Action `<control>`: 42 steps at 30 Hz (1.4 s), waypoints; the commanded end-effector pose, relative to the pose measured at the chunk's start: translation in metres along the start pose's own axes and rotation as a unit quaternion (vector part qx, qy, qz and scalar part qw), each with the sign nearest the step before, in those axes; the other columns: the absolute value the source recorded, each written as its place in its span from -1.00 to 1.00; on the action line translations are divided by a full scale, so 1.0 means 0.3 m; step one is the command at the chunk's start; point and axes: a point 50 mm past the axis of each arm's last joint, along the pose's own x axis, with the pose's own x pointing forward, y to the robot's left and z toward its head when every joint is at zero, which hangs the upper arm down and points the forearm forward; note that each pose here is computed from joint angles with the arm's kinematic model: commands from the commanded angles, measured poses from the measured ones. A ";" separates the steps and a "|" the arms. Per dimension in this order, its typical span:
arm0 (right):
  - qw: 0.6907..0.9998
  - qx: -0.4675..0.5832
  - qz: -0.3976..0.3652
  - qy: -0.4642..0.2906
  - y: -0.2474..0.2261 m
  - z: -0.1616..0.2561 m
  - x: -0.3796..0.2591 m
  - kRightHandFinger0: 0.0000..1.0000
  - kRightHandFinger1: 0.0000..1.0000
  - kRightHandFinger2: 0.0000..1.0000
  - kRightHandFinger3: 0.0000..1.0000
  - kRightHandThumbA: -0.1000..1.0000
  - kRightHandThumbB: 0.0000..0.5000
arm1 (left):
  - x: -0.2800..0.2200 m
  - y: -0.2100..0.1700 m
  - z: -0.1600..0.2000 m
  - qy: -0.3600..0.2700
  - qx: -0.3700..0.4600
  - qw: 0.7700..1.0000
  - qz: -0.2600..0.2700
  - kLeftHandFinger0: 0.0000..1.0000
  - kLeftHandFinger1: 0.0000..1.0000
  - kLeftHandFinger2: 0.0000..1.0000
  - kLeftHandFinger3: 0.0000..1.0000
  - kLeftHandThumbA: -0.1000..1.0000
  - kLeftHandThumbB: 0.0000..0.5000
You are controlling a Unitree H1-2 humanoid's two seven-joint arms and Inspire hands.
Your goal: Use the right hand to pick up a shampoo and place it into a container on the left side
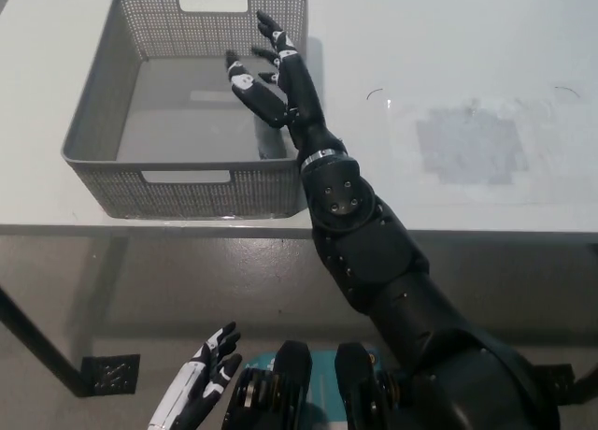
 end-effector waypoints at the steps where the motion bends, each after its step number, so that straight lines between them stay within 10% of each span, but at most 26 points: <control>1: 0.995 0.001 0.062 -0.074 0.004 0.119 0.057 1.00 1.00 1.00 1.00 0.93 0.54 | 0.021 0.000 0.039 -0.022 0.004 1.000 -0.013 1.00 1.00 1.00 1.00 0.75 -0.18; 23: 0.971 0.061 -0.033 -0.230 -0.331 0.437 -0.029 1.00 1.00 1.00 1.00 0.99 0.74 | 0.015 -0.001 0.013 -0.020 0.005 1.000 -0.022 0.89 1.00 1.00 1.00 0.77 -0.13; 27: 0.966 0.069 -0.045 -0.244 -0.408 0.410 -0.173 1.00 1.00 1.00 1.00 0.91 0.54 | -0.047 -0.028 -0.018 -0.017 0.006 1.000 -0.022 0.90 1.00 1.00 1.00 0.74 -0.45; 30: 0.962 0.069 -0.057 -0.258 -0.459 0.364 -0.304 1.00 1.00 1.00 1.00 0.86 0.36 | -0.077 -0.028 -0.025 -0.004 0.001 1.000 -0.021 0.88 1.00 1.00 1.00 0.80 -0.22; 42: 0.987 0.015 -0.089 -0.134 -0.446 0.011 -0.888 1.00 1.00 1.00 1.00 0.91 0.42 | -0.303 -0.100 -0.122 0.030 -0.011 0.999 -0.017 1.00 1.00 1.00 1.00 0.80 -0.42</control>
